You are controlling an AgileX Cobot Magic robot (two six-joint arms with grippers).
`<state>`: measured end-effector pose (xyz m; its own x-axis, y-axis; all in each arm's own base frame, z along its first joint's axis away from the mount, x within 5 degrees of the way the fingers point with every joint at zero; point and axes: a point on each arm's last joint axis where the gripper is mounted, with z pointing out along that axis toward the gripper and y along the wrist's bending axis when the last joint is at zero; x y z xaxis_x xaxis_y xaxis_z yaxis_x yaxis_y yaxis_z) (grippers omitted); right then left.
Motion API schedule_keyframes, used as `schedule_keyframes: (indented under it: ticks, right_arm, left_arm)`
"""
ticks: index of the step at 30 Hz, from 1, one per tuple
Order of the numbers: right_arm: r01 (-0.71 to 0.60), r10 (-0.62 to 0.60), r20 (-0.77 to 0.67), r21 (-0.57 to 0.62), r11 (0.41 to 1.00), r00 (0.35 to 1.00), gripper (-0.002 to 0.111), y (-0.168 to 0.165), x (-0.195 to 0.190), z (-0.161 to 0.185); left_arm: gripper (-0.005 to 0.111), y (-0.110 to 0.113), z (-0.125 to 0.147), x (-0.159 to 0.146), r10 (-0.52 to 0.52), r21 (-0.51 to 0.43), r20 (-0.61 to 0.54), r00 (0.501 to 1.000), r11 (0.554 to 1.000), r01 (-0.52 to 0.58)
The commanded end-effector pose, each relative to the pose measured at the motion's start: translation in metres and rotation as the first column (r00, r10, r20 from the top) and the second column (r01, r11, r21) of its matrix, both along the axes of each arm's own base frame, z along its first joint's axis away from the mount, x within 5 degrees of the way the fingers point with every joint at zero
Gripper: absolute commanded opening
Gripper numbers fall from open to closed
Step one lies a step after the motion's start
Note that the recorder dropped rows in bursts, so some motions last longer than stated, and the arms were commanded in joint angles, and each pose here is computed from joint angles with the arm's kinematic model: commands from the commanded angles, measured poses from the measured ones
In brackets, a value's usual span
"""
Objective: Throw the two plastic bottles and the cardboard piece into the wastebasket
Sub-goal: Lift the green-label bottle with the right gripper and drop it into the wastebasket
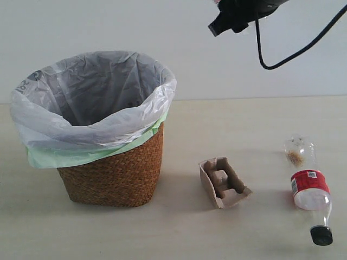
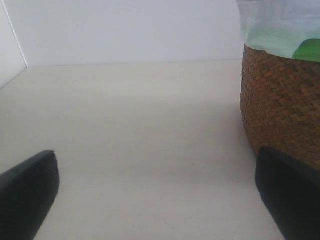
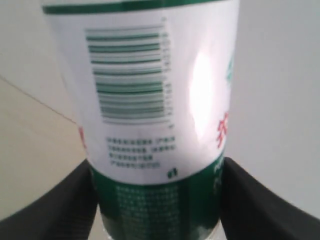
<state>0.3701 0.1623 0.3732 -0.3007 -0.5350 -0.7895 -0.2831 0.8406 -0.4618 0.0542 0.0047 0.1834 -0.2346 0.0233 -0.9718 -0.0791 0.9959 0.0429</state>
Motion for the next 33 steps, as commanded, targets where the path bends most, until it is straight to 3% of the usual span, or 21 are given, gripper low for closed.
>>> schedule_keyframes:
  ticks: [1,4,7,8,10,11,13,15,16,18,19,20,23,25,27,29,33]
  right_arm:
    - [0.108,-0.084,-0.088,0.321,0.941,0.993,0.0,0.001,-0.005,0.008]
    - [0.049,0.1,-0.224,0.577,0.816,0.969,0.0,0.024,-0.015,0.004]
    - [-0.108,0.366,-0.223,0.708,0.698,0.903,0.0,0.047,-0.028,0.013]
    - [-0.235,0.539,-0.145,0.785,0.573,0.83,0.0,0.06,-0.039,0.025]
    - [-0.344,0.671,-0.027,0.843,0.414,0.741,0.0,0.07,-0.05,0.038]
    - [-0.355,0.68,-0.008,0.849,0.392,0.733,0.0,0.07,-0.051,0.04]
    - [-0.366,0.669,-0.005,0.835,0.412,0.743,0.0,0.07,-0.049,0.039]
    - [-0.396,0.64,-0.019,0.77,0.499,0.769,0.0,0.066,-0.045,0.034]
    - [-0.436,0.605,-0.017,0.676,0.594,0.796,0.0,0.062,-0.04,0.03]
    - [-0.478,0.558,-0.013,0.5,0.722,0.83,0.0,0.055,-0.032,0.024]
    - [-0.48,0.512,-0.01,0.33,0.813,0.859,0.0,0.047,-0.026,0.02]
    - [-0.468,0.481,-0.005,0.216,0.857,0.877,0.0,0.041,-0.022,0.018]
    - [-0.397,0.398,0.044,-0.02,0.917,0.916,0.0,0.026,-0.015,0.023]
    - [-0.327,0.337,0.084,-0.111,0.938,0.938,0.0,0.017,-0.013,0.029]
    - [-0.215,0.226,0.121,-0.094,0.972,0.967,0.0,0.007,-0.012,0.035]
    - [-0.052,0.053,0.113,-0.004,0.999,0.992,0.0,-0.005,-0.009,0.035]
    - [0.114,-0.111,-0.028,0.225,0.968,0.993,0.0,-0.007,-0.006,0.019]
  left_arm:
    - [0.108,0.0,0.002,0.0,-0.003,-0.009,0.015,1.0,1.0,0.003]
    - [0.108,0.0,0.002,0.0,-0.003,-0.009,0.015,1.0,1.0,0.003]
    - [0.108,0.0,0.002,0.0,-0.003,-0.009,0.015,1.0,1.0,0.003]
    - [0.108,0.0,0.002,0.0,-0.003,-0.009,0.015,1.0,1.0,0.003]
    - [0.108,0.0,0.002,0.0,-0.003,-0.009,0.015,1.0,1.0,0.003]
    - [0.108,0.0,0.002,0.0,-0.003,-0.009,0.015,1.0,1.0,0.003]
    - [0.108,0.0,0.002,0.0,-0.003,-0.009,0.015,1.0,1.0,0.003]
    - [0.108,0.0,0.002,0.0,-0.003,-0.009,0.015,1.0,1.0,0.003]
    - [0.108,0.0,0.002,0.0,-0.003,-0.009,0.015,1.0,1.0,0.003]
    - [0.108,0.0,0.002,0.0,-0.003,-0.009,0.015,1.0,1.0,0.003]
    - [0.108,0.0,0.002,0.0,-0.003,-0.009,0.015,1.0,1.0,0.003]
    - [0.108,0.0,0.002,0.0,-0.003,-0.009,0.015,1.0,1.0,0.003]
    - [0.108,0.0,0.002,0.0,-0.003,-0.009,0.015,1.0,1.0,0.003]
    - [0.108,0.0,0.002,0.0,-0.003,-0.009,0.015,1.0,1.0,0.003]
    - [0.108,0.0,0.002,0.0,-0.003,-0.009,0.015,1.0,1.0,0.003]
    - [0.108,0.0,0.002,0.0,-0.003,-0.009,0.015,1.0,1.0,0.003]
    - [0.108,0.0,0.002,0.0,-0.003,-0.009,0.015,1.0,1.0,0.003]
